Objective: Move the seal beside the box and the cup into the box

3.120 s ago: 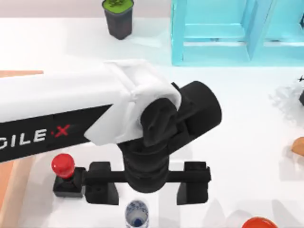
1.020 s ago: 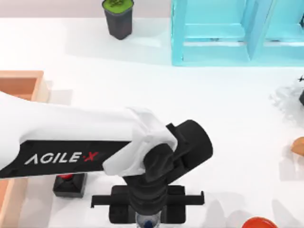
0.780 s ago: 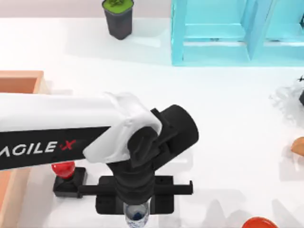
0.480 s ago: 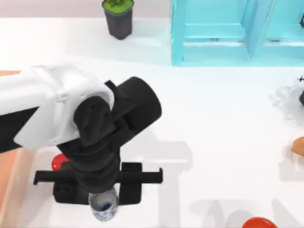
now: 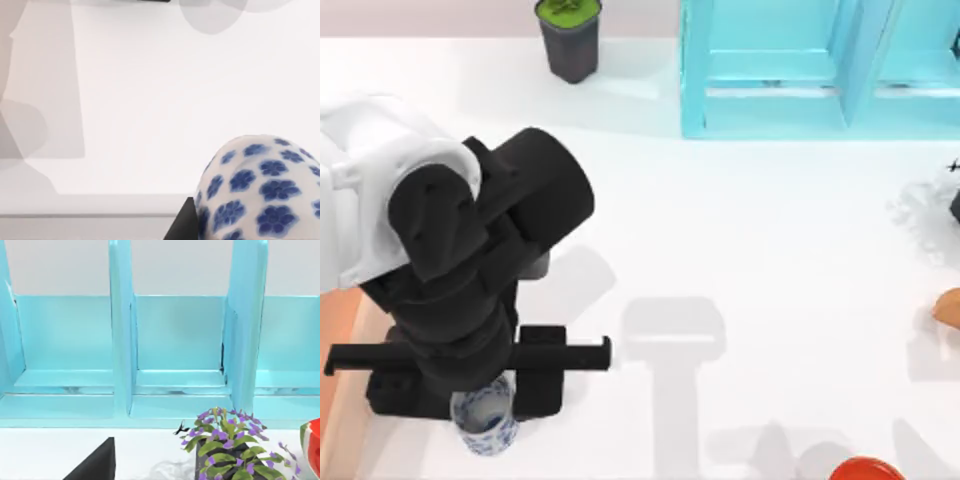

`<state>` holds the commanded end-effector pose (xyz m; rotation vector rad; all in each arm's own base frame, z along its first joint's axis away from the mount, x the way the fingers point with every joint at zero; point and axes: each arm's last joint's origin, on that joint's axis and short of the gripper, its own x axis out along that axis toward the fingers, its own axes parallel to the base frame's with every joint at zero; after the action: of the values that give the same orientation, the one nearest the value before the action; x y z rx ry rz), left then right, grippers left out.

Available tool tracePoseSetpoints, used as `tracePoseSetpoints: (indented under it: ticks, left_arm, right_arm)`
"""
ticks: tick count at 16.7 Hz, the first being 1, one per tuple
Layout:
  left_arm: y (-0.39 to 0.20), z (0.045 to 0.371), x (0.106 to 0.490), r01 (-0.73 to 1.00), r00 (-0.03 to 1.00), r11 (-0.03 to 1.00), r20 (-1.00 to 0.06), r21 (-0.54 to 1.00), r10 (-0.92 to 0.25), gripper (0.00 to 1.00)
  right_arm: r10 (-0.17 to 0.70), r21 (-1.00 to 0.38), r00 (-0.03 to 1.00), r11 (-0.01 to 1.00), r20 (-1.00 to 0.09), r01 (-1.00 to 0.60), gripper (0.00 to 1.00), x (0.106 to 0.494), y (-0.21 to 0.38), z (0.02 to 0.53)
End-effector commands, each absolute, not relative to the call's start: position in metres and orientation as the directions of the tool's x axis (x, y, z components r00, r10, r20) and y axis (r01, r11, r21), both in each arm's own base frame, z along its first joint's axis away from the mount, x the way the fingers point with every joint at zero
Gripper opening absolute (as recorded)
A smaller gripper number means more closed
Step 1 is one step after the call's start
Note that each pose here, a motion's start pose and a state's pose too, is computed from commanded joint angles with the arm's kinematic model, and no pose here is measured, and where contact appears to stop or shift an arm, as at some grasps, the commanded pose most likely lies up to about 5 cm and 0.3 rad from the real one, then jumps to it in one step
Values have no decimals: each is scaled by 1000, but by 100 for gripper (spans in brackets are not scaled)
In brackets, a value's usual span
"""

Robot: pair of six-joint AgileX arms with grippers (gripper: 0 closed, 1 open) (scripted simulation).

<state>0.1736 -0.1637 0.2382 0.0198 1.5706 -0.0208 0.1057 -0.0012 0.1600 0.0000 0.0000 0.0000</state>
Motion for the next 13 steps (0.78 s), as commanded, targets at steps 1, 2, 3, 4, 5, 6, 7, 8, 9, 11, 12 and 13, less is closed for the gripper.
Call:
tracePoseSetpoints:
  ticks: [1,2,3,4,5,6,7,8,9,11,12,13]
  left_arm:
    - [-163,238,174,26,0,1000,-1000,-1,-1,0]
    - [-162,238,176,26,-1,1000,-1000,0,0,0]
    - [-158,238,180,26,-1,1000,-1000,1,1,0]
    - [-153,239,185,26,-2,1000,-1000,2,2,0]
    - [-145,239,192,25,-2,1000,-1000,2,2,0]
    - [-136,240,200,24,-2,1000,-1000,3,3,0]
    - [-126,240,208,24,-2,1000,-1000,3,4,0]
    - [-113,240,216,23,-2,1000,-1000,5,5,0]
    - [-99,240,224,22,-4,1000,-1000,7,7,0]
    - [-65,240,238,22,-9,1000,-1000,12,12,0]
    - [-46,240,243,23,-11,1000,-1000,14,14,0]
    - [-26,239,246,24,-13,1000,-1000,16,16,0]
  right_arm:
    - [0,0,1000,1000,0,0,100,106,-1,160]
    - [0,0,1000,1000,0,0,100,106,-1,160]
    - [0,0,1000,1000,0,0,100,106,-1,160]
    - [0,0,1000,1000,0,0,100,106,-1,160]
    - [0,0,1000,1000,0,0,100,106,-1,160]
    - [0,0,1000,1000,0,0,100,106,-1,160]
    - [0,0,1000,1000,0,0,100,106,-1,160]
    - [0,0,1000,1000,0,0,100,106,-1,160]
    - [0,0,1000,1000,0,0,100,106,-1,160]
    - [0,0,1000,1000,0,0,100,106,-1,160]
    - [0,0,1000,1000,0,0,100,106,-1,160]
    - [0,0,1000,1000,0,0,100,106,-1,160]
